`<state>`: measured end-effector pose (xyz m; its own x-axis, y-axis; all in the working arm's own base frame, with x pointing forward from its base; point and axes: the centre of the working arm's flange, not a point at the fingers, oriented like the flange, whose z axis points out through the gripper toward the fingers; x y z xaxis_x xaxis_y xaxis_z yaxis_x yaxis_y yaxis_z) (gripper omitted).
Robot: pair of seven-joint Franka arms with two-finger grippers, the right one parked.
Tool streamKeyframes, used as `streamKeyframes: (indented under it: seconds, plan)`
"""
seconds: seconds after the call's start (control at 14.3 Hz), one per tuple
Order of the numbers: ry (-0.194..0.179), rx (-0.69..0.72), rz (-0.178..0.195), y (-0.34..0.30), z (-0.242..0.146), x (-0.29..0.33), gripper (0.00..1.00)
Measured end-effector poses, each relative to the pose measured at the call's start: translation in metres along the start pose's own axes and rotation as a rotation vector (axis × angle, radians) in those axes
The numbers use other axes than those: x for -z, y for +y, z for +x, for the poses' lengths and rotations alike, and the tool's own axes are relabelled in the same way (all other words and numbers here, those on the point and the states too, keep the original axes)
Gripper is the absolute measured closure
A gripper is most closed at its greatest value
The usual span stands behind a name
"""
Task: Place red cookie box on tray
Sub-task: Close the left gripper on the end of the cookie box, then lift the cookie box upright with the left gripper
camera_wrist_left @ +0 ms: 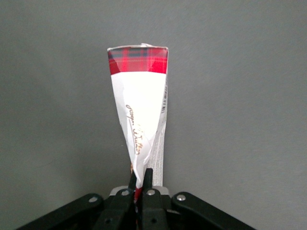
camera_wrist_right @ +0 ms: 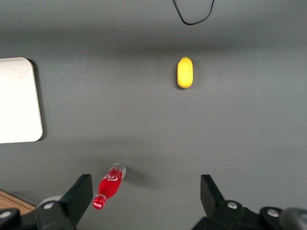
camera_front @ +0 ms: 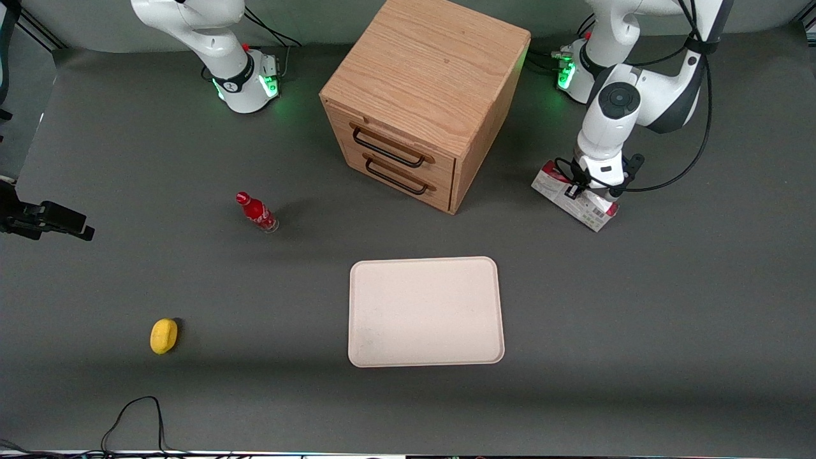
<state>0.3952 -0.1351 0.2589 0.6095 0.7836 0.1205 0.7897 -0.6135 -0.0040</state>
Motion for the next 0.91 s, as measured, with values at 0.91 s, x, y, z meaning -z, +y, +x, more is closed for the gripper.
streamKeyframes:
  seconds: [0.91]
  plan:
    - [-0.057, -0.028, 0.035, 0.049, 0.129, 0.335, 0.97]
